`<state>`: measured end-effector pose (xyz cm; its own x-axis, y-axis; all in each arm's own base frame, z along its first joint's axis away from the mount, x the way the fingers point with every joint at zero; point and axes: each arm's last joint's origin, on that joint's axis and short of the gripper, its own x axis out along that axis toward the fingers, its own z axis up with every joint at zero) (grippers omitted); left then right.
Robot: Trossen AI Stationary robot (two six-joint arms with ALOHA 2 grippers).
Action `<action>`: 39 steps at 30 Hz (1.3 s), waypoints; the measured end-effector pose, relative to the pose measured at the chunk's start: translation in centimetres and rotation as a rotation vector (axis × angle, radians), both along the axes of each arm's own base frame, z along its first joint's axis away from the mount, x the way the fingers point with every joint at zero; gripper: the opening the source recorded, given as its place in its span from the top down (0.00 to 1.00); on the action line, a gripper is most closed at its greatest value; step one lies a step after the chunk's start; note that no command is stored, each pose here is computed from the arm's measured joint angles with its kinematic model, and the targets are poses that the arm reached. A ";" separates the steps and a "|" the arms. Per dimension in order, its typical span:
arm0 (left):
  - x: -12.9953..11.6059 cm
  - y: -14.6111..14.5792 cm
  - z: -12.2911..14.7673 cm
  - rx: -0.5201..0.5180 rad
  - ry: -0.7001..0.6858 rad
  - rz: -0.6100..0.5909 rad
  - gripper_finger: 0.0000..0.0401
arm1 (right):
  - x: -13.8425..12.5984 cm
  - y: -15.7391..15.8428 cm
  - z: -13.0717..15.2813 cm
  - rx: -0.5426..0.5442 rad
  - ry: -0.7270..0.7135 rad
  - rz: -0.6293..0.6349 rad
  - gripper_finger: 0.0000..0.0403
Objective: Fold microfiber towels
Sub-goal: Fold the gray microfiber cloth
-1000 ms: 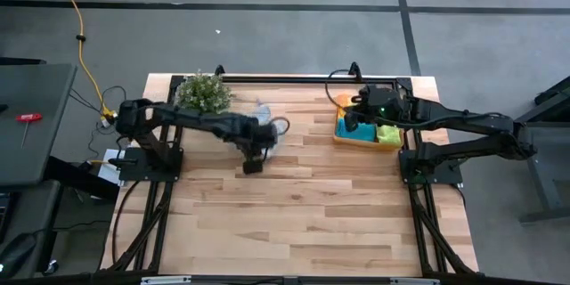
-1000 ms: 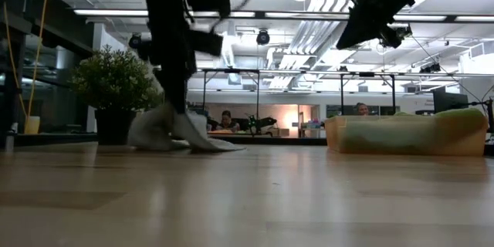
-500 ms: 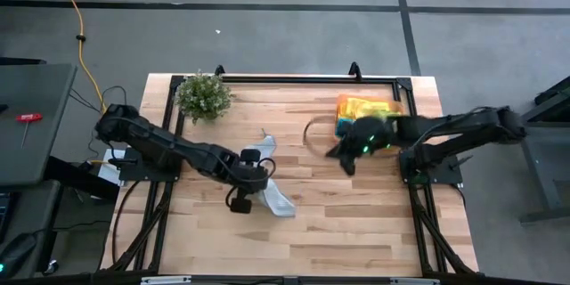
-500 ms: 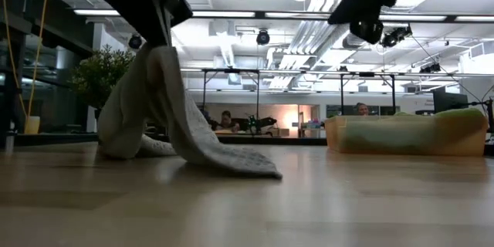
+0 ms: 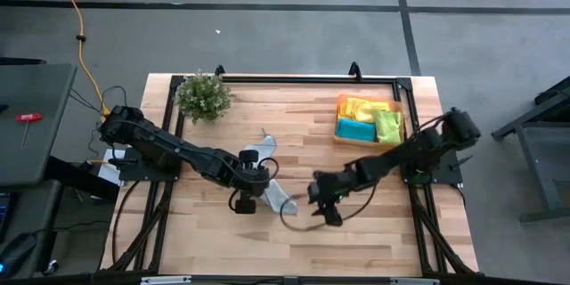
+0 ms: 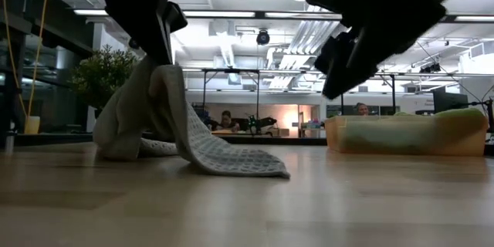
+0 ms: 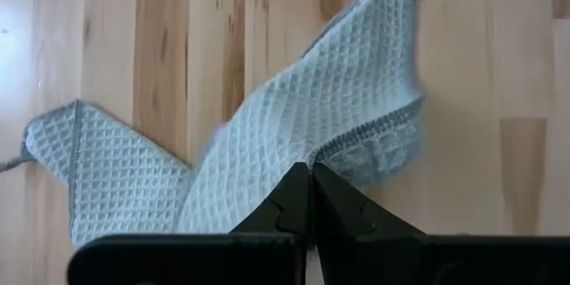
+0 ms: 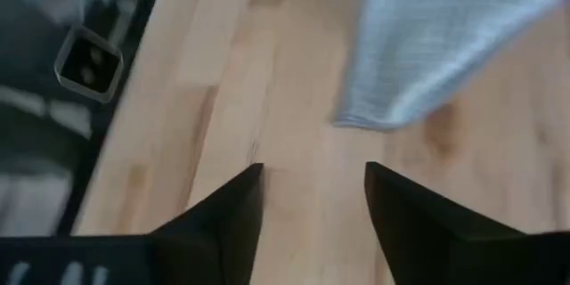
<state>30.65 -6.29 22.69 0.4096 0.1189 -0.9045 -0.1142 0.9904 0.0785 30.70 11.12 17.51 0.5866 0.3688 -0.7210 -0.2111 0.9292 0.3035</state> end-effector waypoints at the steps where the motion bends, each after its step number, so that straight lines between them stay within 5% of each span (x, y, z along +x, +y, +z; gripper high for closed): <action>1: 0.0 0.0 0.0 0.000 -0.001 0.000 1.00 | 0.4 0.5 -0.3 -0.025 -0.002 0.030 0.52; 10: 0.0 0.0 0.1 -0.004 -0.006 -0.001 1.00 | 5.3 3.4 -2.4 -0.266 -0.057 0.025 0.50; 21: 0.3 -0.1 0.1 -0.022 -0.029 -0.007 1.00 | 7.1 3.9 -4.8 -0.284 0.115 -0.040 0.51; 25: 0.5 -0.2 0.3 -0.021 -0.054 -0.022 1.00 | 6.6 3.9 -5.0 -0.280 0.181 -0.081 0.61; 31: 1.1 -0.3 0.6 0.036 -0.117 -0.134 0.98 | 5.4 3.1 -4.8 -0.257 0.332 -0.170 0.97; 39: 3.1 0.3 -1.9 0.115 -0.111 -0.144 0.95 | 3.3 2.0 -3.4 -0.383 0.455 -0.072 0.99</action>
